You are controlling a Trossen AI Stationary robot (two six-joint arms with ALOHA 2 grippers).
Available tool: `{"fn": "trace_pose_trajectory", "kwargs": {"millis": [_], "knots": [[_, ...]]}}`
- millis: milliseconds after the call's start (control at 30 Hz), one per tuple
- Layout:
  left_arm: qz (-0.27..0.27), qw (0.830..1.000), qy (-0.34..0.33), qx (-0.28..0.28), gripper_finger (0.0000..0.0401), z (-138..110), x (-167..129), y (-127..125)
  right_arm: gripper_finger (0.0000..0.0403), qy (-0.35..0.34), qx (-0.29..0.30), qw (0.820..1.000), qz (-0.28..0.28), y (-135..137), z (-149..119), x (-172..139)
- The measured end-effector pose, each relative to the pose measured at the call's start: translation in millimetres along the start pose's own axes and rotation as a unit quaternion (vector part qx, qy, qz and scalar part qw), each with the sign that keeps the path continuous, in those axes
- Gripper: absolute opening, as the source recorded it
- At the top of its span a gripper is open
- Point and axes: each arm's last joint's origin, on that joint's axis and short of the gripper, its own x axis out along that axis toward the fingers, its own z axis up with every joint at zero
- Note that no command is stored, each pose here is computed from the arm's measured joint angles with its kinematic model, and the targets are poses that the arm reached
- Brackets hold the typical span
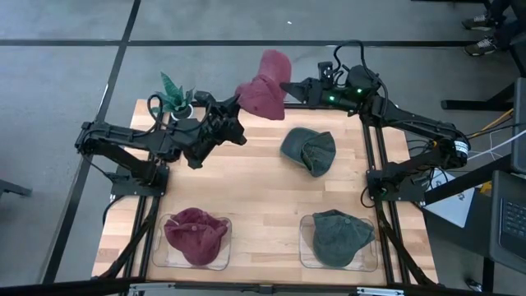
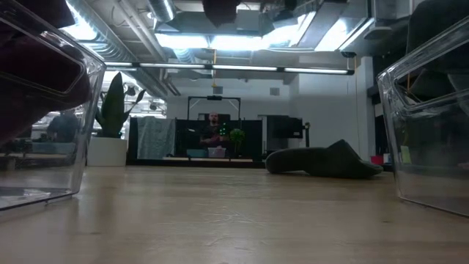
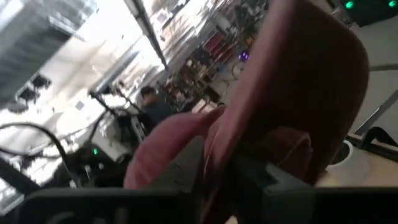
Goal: Pick & Place hat
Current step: Put the red cap into the left transparent bin
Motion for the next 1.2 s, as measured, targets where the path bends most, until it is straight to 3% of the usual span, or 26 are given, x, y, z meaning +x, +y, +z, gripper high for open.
{"fn": "trace_pose_trajectory", "kwargs": {"millis": [267, 500, 767, 967, 1200], "knots": [[-0.010, 0.999, -0.013, -0.030, 0.0026, 3.6, -8.4, -2.2, 0.0116, 0.074, -0.025, 0.996, -0.030, -9.0, -11.1, -1.5], [-0.036, 0.995, -0.013, -0.090, 0.0026, 2.2, -14.9, -10.5, 0.0131, 0.164, -0.068, 0.983, -0.052, -18.8, -24.3, -5.6], [-0.146, 0.979, -0.016, -0.143, 0.0026, -10.7, -19.4, -28.6, 0.0132, 0.252, -0.077, 0.964, -0.048, -22.9, -34.4, -15.5], [-0.260, 0.952, -0.044, -0.153, 0.0026, -15.5, -22.2, -34.3, 0.0132, 0.327, -0.074, 0.941, -0.053, -22.9, -41.0, -33.4], [-0.417, 0.893, -0.096, -0.142, 0.0026, -24.0, -22.7, -30.1, 0.0132, 0.368, -0.085, 0.923, -0.075, -19.4, -42.2, -55.1]]}}
